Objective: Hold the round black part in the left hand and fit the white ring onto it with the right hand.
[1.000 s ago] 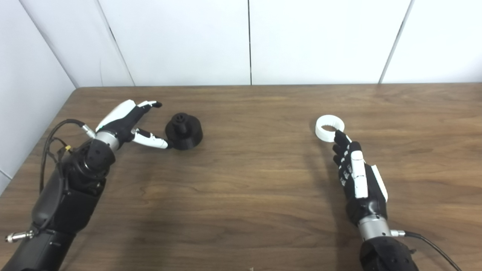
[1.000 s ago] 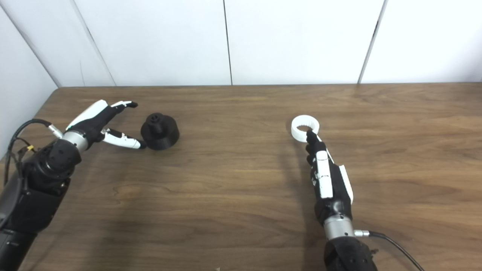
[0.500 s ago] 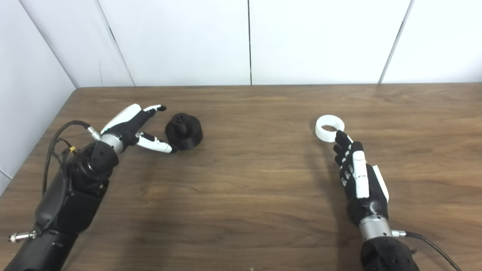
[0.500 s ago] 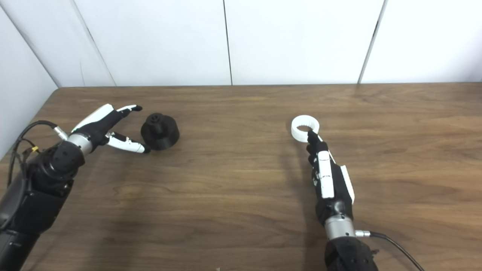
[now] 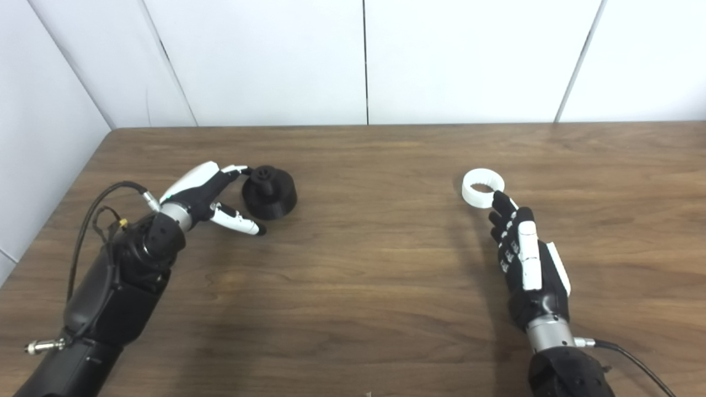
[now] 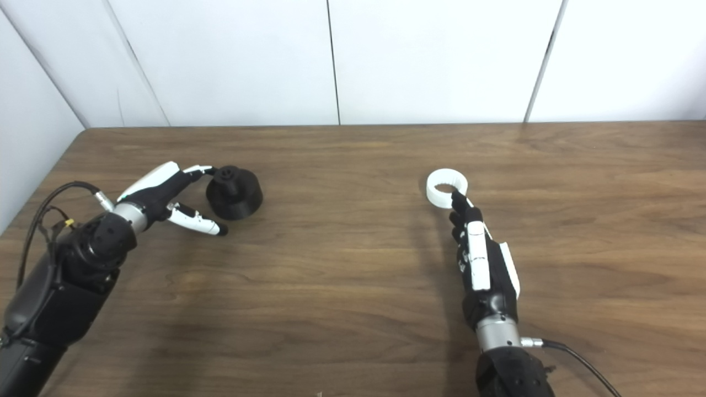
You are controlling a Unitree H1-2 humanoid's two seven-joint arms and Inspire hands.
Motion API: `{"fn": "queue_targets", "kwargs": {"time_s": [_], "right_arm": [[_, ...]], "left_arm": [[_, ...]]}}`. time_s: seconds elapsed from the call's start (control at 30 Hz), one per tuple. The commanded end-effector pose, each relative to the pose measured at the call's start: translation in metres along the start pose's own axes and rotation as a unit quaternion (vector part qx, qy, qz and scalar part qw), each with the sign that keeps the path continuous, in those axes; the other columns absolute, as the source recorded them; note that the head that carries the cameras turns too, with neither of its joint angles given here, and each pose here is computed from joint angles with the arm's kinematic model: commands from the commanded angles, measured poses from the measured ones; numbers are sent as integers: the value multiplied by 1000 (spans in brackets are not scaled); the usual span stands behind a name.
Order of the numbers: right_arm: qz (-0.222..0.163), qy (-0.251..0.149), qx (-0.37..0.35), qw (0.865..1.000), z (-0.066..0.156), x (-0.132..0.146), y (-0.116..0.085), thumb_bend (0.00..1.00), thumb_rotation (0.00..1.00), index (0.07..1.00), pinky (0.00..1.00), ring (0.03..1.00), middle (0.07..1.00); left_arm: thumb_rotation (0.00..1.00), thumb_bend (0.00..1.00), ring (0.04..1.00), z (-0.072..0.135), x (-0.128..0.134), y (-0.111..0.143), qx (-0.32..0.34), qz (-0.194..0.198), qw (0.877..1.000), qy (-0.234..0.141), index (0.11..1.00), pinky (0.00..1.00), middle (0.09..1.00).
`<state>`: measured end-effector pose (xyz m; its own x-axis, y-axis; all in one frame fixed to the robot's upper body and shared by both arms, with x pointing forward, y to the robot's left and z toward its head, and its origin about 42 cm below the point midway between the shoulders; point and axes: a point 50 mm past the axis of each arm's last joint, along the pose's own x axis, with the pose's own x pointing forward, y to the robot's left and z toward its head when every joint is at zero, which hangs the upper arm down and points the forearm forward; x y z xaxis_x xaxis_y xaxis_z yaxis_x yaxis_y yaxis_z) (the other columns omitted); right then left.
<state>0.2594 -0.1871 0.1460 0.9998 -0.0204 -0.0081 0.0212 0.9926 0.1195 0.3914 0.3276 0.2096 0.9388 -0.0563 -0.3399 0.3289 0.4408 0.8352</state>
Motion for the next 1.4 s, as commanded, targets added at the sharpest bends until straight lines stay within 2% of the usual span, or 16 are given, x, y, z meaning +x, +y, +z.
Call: {"fn": "queue_targets", "kwargs": {"time_s": [0.0, 0.47, 0.9, 1.37], "right_arm": [[-4, -25, 0, 1000, 5, -10, -2, 555, 1000, 912, 987, 963, 953], [-7, -24, -5, 1000, 6, -16, -1, 529, 1000, 899, 975, 958, 946], [-5, -24, -17, 1000, 4, -17, -3, 553, 1000, 884, 969, 954, 945], [2, -30, -28, 999, 1, -20, -4, 541, 1000, 855, 938, 929, 916]], "left_arm": [[225, 1000, 1000, 9, 4, 26, 9, 28, 1000, -9, 906, 999, 1000], [211, 1000, 1000, 19, 9, 21, 15, 27, 999, -13, 890, 996, 1000], [206, 998, 1000, 18, 16, 19, 8, 26, 1000, -14, 900, 1000, 1000], [258, 997, 1000, 21, 23, 16, 16, 35, 999, -18, 909, 999, 1000]]}}
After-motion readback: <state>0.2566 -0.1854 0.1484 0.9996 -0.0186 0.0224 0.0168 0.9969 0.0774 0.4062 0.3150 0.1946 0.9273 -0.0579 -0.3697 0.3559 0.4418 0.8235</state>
